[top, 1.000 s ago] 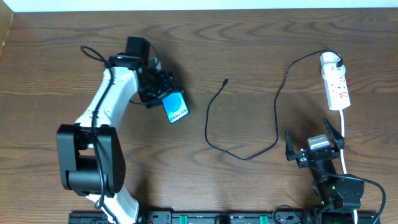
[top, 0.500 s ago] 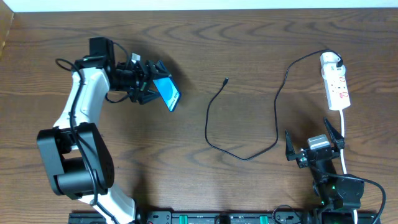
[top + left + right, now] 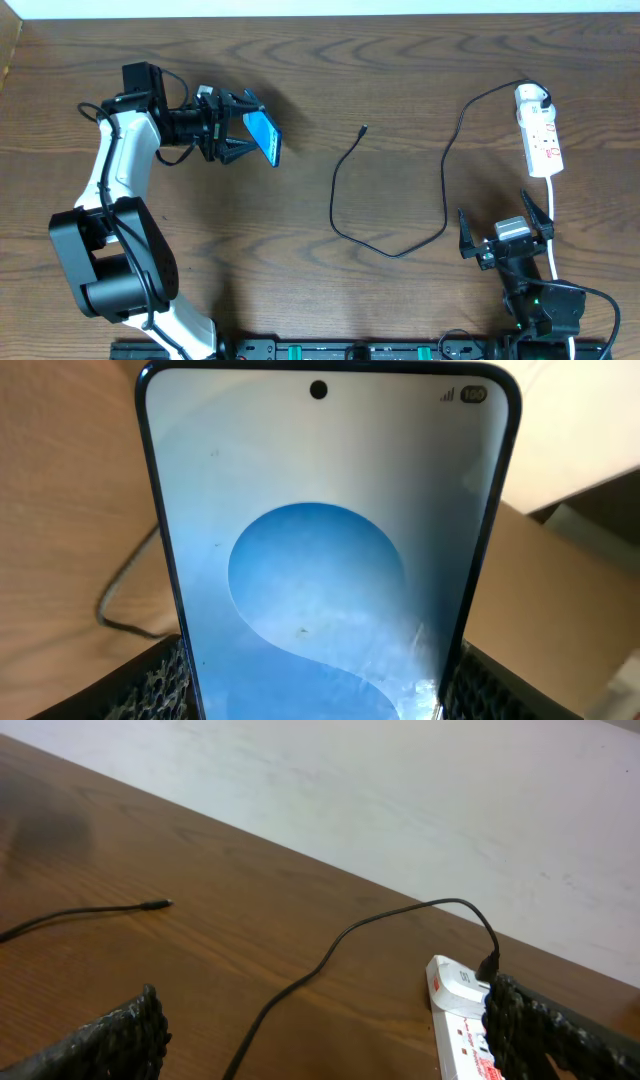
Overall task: Plug charger to phone and switch on socket
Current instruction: 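Lift the phone with the left gripper and tilt it upright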
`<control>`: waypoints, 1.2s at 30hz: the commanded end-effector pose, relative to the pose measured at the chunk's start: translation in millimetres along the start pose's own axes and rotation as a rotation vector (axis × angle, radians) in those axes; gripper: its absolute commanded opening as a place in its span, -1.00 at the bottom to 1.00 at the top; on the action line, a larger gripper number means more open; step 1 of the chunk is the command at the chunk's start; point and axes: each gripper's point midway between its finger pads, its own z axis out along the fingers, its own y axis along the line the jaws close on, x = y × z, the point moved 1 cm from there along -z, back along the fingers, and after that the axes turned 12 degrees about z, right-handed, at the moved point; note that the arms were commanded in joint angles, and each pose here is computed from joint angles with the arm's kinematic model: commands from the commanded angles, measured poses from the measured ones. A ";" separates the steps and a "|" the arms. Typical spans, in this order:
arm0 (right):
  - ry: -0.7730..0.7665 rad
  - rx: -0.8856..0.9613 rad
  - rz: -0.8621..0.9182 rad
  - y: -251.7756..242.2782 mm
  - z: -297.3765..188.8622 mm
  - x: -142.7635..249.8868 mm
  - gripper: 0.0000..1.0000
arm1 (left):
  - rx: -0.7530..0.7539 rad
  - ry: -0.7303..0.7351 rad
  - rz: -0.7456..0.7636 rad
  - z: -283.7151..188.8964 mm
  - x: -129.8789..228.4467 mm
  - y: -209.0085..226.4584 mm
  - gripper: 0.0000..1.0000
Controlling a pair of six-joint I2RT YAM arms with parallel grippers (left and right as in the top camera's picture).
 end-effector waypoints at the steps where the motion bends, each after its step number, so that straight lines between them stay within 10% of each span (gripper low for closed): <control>1: -0.001 -0.011 -0.001 2.4 -0.1 0.6 0.99 | 0.087 0.032 -0.071 -7.5 6.3 -23.7 0.16; 36: -0.001 -0.011 -0.001 2.4 -0.1 0.6 0.99 | 0.146 0.129 -0.522 -9.8 15.9 -37.0 0.17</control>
